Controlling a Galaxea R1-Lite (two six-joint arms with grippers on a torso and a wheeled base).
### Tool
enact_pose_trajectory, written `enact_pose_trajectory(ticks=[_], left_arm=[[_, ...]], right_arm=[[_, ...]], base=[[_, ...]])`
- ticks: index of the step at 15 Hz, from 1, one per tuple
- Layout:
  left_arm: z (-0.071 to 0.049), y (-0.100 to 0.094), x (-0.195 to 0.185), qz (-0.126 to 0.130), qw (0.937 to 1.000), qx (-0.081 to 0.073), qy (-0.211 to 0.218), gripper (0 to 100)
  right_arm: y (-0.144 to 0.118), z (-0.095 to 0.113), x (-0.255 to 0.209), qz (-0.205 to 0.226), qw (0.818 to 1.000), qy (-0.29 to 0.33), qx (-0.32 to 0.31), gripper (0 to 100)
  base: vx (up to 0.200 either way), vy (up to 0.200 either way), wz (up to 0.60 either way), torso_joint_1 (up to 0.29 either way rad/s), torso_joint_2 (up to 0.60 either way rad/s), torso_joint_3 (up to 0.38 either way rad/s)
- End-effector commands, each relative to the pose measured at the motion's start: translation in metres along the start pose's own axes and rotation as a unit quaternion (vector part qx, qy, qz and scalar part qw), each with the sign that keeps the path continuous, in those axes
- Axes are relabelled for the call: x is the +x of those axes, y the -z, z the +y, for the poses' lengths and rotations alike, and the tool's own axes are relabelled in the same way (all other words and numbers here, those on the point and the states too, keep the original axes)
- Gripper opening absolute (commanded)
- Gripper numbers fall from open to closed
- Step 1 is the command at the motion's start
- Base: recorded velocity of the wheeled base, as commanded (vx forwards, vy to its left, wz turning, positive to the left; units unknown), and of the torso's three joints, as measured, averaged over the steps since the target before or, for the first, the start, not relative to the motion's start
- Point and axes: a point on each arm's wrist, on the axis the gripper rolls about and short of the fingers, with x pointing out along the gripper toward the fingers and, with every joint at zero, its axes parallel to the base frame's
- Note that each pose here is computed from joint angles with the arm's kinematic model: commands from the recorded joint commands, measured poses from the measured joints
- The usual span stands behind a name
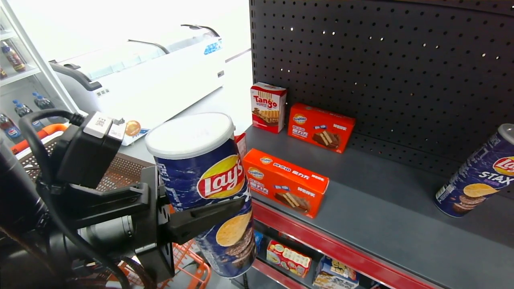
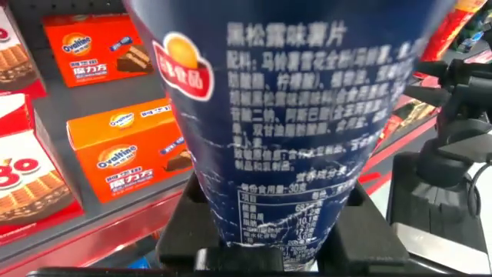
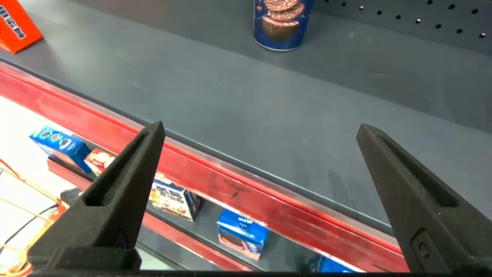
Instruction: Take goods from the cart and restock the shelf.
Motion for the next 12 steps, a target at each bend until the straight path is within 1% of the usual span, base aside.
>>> enact_pose_trajectory(ticks=[1,2,5,8,12], left_arm=[[0.002,-0.001,0.005,0.000,1.0000,0.000,0.004,0],[0.002,-0.003,0.007,-0.003,0.9997,0.003,0.023,0],[0.002,-0.005,0.008,-0.005,0.9994,0.005,0.034,0],[-0.001,-0.011,0.013,-0.014,0.9988,0.009,0.045,0],[0.001,-0.012,0.018,-0.020,0.9983,0.012,0.054,0]], right_arm=[[0.000,0.000,0.000,0.000,1.000,0.001,0.000,100],[0.000,0.000,0.000,0.000,1.000,0.001,0.000,100],[0.000,0.000,0.000,0.000,1.000,0.000,0.000,100],[0.000,0.000,0.000,0.000,1.000,0.000,0.000,100],[0.000,0.000,0.000,0.000,1.000,0.000,0.000,100]], base=[[0.000,0.000,0.00,0.000,0.00,0.000],[0.000,0.000,0.00,0.000,0.00,0.000],[0.000,0.000,0.00,0.000,0.00,0.000],[0.000,0.000,-0.60,0.001,0.00,-0.001],[0.000,0.000,-0.60,0.004,0.00,0.002]])
